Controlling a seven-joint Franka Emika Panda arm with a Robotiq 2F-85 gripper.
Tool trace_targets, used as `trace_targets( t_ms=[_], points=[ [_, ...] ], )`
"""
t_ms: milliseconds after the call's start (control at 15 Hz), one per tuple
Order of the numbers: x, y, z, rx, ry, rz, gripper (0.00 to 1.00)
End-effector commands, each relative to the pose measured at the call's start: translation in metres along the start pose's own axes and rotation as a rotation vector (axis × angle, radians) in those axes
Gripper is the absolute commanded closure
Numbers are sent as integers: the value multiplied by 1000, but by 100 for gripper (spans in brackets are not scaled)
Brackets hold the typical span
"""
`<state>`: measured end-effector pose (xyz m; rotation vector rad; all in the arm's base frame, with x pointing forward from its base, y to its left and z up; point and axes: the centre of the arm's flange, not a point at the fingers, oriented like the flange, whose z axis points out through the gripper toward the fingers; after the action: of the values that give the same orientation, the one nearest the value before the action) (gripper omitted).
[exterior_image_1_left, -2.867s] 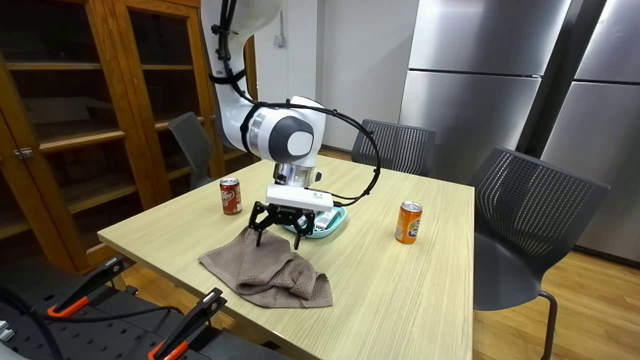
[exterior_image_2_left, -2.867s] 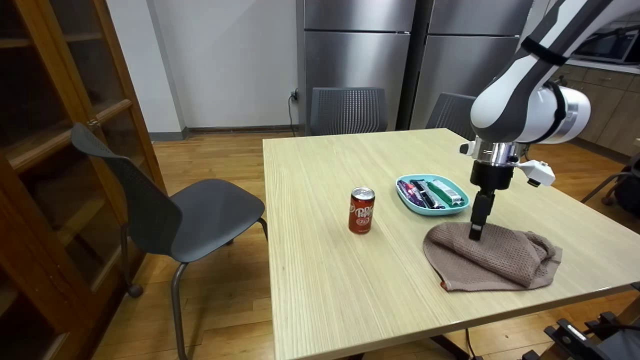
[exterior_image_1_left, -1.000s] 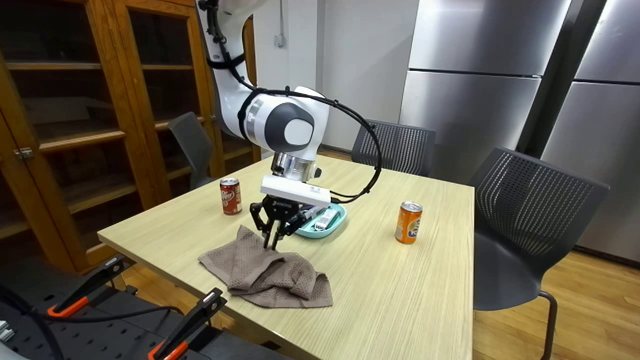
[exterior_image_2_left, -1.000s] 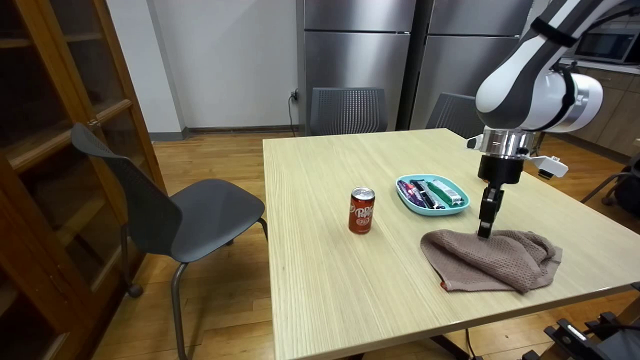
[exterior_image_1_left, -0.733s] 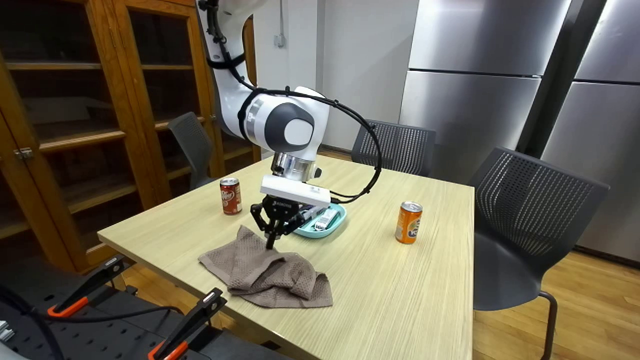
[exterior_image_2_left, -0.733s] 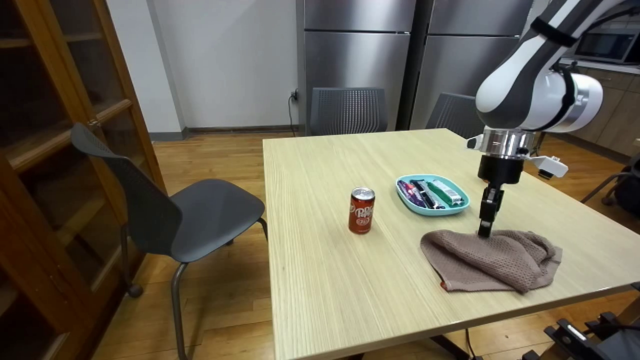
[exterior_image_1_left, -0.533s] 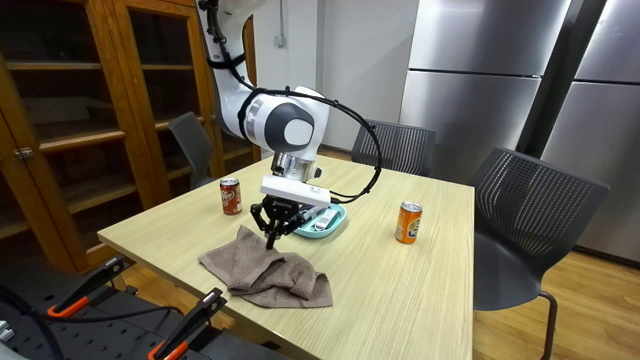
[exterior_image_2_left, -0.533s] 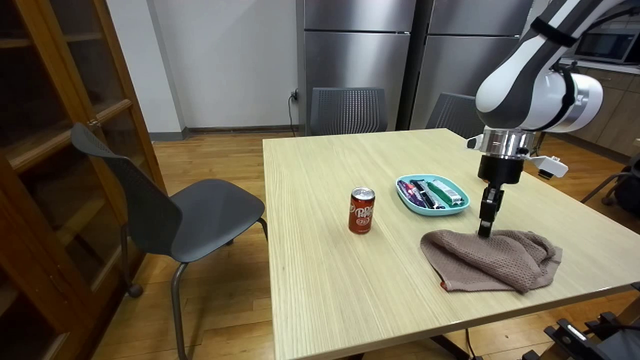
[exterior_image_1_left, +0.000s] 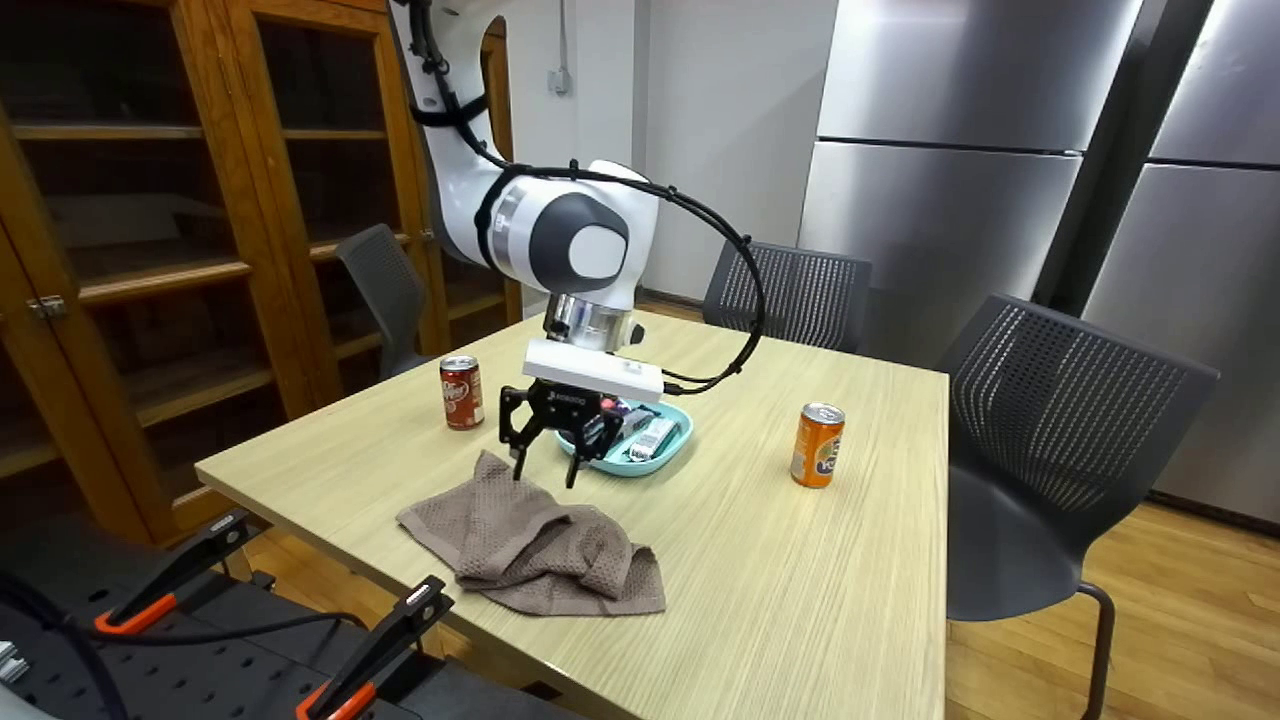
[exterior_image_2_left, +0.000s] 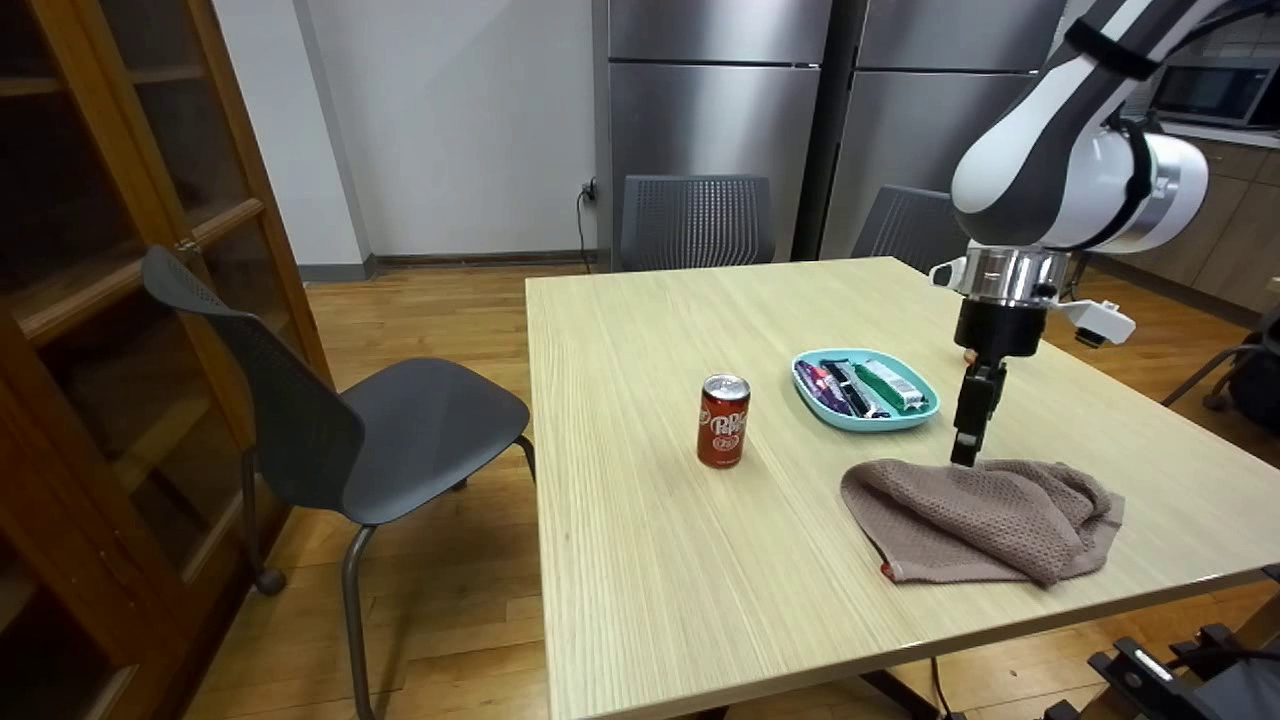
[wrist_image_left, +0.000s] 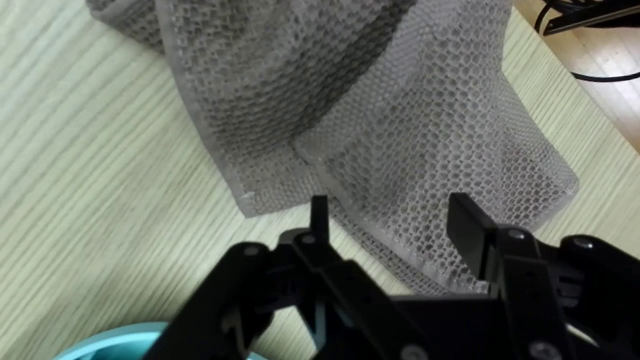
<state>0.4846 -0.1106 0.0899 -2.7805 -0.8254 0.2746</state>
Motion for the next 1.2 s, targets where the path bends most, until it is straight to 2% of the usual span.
trace_targets(
  t_ms=[0, 67, 133, 1133],
  points=[
    [2, -8, -4, -8, -18, -27, 6],
    [2, -9, -3, -8, -22, -29, 1],
    [3, -9, -1, -14, -27, -27, 0],
    [4, -9, 35, 23, -103, -27, 0]
  ],
)
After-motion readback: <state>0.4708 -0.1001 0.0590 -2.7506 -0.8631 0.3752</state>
